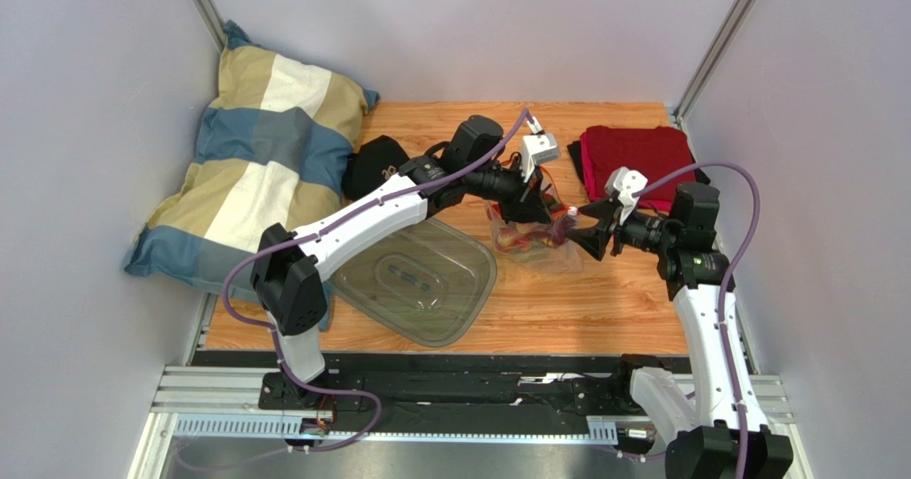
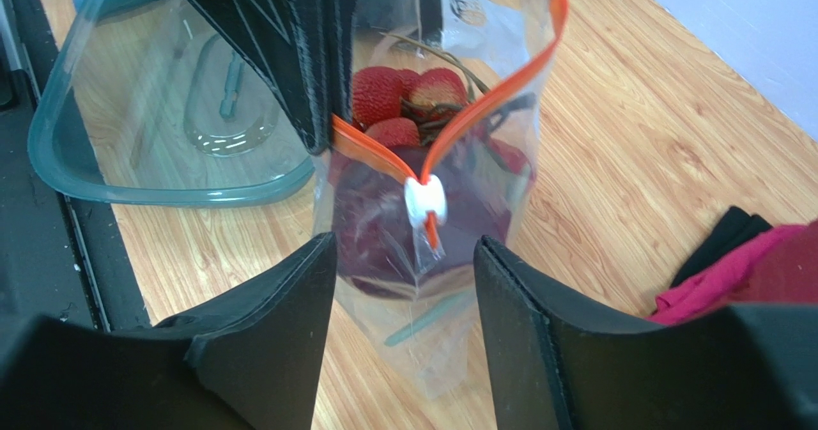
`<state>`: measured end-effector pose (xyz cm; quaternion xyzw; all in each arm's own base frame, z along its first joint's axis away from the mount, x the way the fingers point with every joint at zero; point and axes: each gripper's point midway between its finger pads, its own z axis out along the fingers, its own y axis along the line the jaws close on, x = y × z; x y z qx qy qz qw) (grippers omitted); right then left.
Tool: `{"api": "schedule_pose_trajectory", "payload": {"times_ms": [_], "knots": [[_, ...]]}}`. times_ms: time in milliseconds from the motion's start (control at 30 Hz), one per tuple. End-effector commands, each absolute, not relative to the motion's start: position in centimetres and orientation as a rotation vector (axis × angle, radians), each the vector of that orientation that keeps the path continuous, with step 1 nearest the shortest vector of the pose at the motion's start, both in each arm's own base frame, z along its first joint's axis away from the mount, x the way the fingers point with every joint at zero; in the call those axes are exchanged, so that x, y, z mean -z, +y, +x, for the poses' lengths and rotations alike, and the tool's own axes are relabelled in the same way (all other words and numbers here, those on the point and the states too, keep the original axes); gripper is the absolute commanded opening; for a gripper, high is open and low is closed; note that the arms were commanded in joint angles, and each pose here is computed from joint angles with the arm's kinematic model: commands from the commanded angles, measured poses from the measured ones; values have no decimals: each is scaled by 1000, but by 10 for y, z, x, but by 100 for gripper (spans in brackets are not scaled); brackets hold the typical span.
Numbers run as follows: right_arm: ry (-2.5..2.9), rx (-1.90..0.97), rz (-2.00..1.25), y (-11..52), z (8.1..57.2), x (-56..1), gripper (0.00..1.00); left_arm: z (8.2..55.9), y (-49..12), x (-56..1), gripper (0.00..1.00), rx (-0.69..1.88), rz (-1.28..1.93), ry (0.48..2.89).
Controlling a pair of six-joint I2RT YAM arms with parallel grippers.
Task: Place the food in the zip-top bag and seal the zipper
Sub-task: Zip the zipper food storage bag at the center of the board.
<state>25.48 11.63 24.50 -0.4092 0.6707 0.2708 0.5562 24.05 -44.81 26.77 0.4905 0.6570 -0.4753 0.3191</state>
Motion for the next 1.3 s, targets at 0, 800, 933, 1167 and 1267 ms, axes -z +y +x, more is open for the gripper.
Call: {"api": "schedule_pose_trajectory", "payload": {"times_ms": [0, 800, 933, 1167, 1267], "knots": [[1503, -589, -1021, 125, 263, -260, 55, 236, -457, -307, 0, 1307, 1298, 1576], [1471, -544, -1160, 130, 249, -255, 0, 235, -427, -325, 61, 1027, 1560, 1107], [1471, -549, -1167, 130, 248, -258, 0, 232, -437, -323, 57, 1005, 1645, 964], [1480, -553, -1179, 131, 247, -259, 0, 222, -468, -311, 47, 961, 1742, 806], [1475, -544, -1187, 131, 247, -261, 0, 224, -477, -307, 47, 954, 1736, 812]]}}
